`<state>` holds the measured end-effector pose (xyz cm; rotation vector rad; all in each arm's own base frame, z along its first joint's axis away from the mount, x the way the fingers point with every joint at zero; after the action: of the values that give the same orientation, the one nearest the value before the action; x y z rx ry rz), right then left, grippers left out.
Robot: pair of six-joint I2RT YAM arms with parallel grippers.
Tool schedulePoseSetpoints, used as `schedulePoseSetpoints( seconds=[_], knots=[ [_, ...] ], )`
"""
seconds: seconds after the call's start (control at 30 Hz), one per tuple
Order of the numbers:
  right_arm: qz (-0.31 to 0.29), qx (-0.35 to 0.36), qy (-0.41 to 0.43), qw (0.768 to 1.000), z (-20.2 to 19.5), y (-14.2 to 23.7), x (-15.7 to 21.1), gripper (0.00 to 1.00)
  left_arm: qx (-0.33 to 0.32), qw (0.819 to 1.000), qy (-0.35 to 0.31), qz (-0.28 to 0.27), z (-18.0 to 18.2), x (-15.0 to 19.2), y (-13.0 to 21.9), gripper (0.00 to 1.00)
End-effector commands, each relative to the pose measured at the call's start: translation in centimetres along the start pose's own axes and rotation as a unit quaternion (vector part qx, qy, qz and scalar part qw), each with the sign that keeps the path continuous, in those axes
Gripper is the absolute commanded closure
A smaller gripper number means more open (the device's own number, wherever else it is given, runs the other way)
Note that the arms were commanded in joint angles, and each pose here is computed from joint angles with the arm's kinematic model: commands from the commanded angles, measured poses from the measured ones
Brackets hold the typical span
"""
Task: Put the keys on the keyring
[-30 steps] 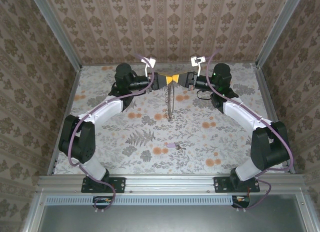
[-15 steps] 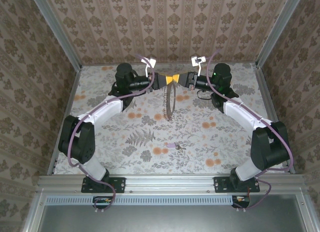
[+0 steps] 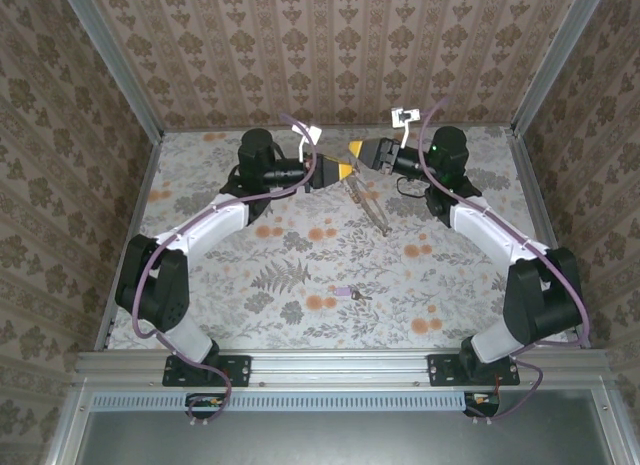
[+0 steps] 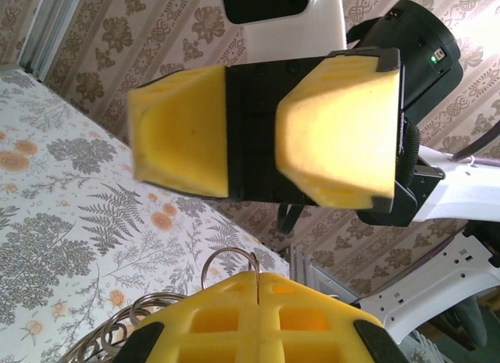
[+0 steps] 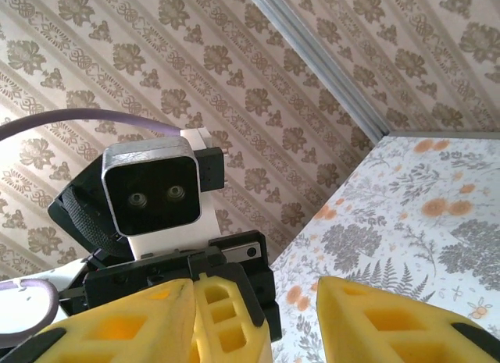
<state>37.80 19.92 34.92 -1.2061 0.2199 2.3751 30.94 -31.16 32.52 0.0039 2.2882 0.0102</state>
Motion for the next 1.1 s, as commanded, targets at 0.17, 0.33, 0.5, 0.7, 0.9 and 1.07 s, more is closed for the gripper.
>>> schedulePoseSetpoints(
  seconds=[0.17,0.33,0.5,0.7,0.9,1.07],
  knots=[
    [-0.028,0.022,0.01,0.999,1.1,2.4,-0.3,0.57,-0.001,0.998,-0.057,-0.022,-1.5,-1.5,1.4,1.0],
    [-0.016,0.013,0.0,1.0,0.9,2.5,0.9,0.64,-0.003,0.998,-0.06,-0.024,-1.3,-1.8,1.6,1.0],
    [-0.003,-0.005,-0.009,1.0,0.8,1.9,1.7,0.63,0.0,0.998,-0.061,-0.023,-1.4,-1.9,1.6,1.0],
    [0.012,-0.029,-0.014,0.999,1.0,1.0,2.4,0.63,-0.001,0.998,-0.059,-0.022,-1.4,-1.8,1.6,1.0],
    [0.027,-0.045,-0.016,0.998,1.3,0.5,2.9,0.64,-0.001,0.998,-0.06,-0.023,-1.4,-1.9,1.6,1.0],
    [0.033,-0.051,-0.016,0.998,1.6,0.6,3.3,0.69,-0.002,0.998,-0.058,-0.023,-1.3,-1.8,1.6,1.0]
  ],
)
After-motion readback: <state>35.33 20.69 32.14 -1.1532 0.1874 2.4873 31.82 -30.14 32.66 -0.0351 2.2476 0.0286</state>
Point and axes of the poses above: each hand's point on the last joint's axis, 136 mm out from that joint toward the fingers, its own y axis back along the fingers, its own z axis along the line the jaws close on, x = y × z, the point moved 4 cm from there along y, back along the fingers, and after that the axes turned 4 degrees about y, right-handed, at the moved point
